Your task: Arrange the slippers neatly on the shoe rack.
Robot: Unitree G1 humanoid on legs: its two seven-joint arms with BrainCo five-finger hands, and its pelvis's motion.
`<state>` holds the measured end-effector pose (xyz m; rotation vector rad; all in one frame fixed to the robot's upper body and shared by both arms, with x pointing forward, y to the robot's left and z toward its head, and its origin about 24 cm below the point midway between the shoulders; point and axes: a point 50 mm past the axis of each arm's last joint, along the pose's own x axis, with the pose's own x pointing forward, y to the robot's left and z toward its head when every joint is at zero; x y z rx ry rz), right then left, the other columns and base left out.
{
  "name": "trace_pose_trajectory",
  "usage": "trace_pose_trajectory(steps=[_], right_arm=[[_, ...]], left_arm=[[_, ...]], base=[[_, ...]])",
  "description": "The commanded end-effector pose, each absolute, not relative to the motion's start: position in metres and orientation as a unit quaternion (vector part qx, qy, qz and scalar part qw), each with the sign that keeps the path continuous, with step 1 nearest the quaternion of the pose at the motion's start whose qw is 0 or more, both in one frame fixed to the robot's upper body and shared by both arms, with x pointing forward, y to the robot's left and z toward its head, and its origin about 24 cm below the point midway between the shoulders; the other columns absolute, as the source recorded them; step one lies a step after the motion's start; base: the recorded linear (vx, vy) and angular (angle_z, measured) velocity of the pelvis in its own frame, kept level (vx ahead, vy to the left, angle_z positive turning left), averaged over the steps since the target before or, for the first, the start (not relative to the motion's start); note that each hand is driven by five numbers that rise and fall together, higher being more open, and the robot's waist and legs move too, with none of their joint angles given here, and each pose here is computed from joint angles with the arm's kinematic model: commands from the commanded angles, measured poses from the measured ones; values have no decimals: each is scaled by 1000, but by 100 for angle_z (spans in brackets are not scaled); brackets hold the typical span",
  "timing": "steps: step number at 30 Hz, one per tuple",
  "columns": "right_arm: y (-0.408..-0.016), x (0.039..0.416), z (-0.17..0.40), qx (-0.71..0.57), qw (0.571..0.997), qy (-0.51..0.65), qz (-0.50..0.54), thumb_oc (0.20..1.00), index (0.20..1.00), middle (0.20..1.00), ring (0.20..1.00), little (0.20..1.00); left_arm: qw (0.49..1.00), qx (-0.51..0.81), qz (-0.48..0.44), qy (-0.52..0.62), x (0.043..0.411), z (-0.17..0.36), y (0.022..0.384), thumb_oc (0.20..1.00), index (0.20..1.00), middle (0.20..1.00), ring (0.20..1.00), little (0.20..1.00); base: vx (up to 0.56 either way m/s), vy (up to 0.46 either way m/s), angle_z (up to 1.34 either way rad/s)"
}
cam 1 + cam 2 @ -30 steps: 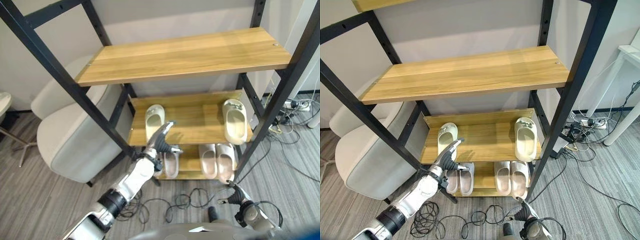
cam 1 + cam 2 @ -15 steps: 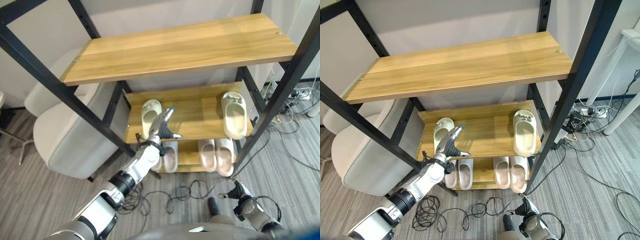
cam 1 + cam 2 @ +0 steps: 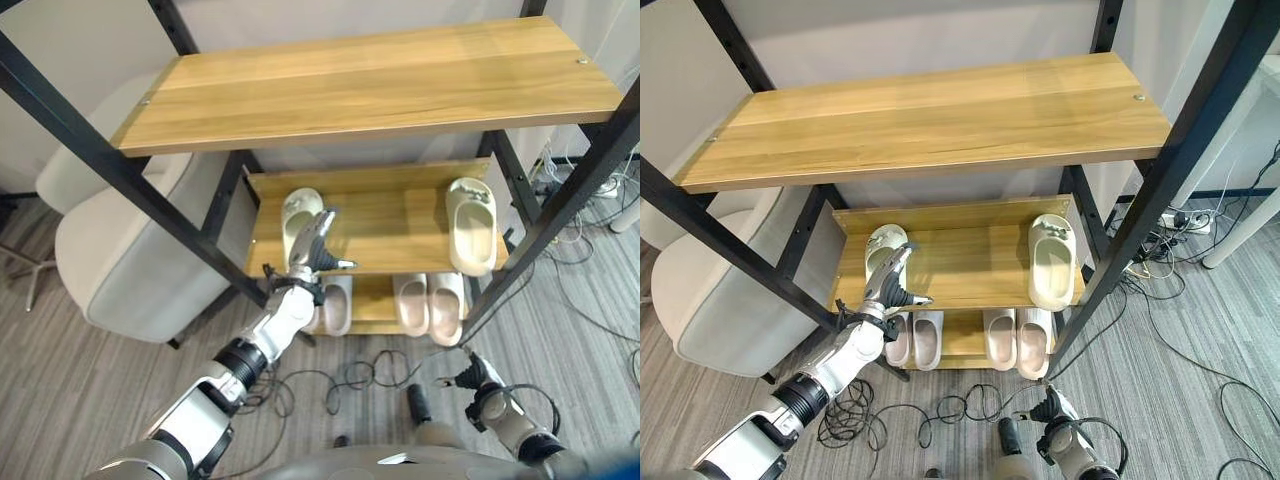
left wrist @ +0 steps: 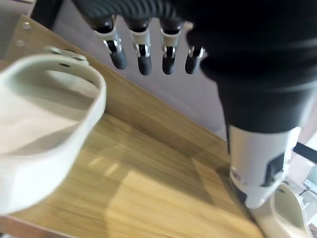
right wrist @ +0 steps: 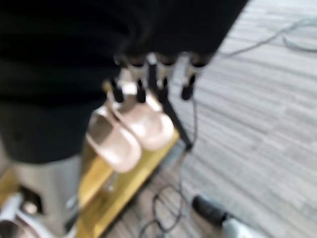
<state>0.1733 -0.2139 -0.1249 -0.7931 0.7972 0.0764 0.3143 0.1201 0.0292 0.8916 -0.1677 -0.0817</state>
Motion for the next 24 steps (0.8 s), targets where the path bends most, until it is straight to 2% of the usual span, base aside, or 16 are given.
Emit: trace_pose_trajectory(steps=[1,12,21,24], right_arm=[[-213,193,-116,-375,860,346,19,1000,1000,1000,1000,1000],[-213,201,-112,-391,859,331,15,1000,1000,1000,1000,1000],[-212,198,-114,-375,864,336,3,1000,1000,1000,1000,1000],[-212,194,-116,-370,862,345,-1,1000,1000,1000,1000,1000]], left_arm=[[871,470,16,-139,344,67,134,1000,1000,1000,1000,1000],[844,502,49,-181,360,95,137,1000,1000,1000,1000,1000],[850,476,83,-210,356,111,148,1000,1000,1000,1000,1000],[866,441,105,-213,350,113,158,1000,1000,1000,1000,1000]], base=[[-60,-3,-1],[-23,-12,-6],[23,-16,-1],[20,-4,2]])
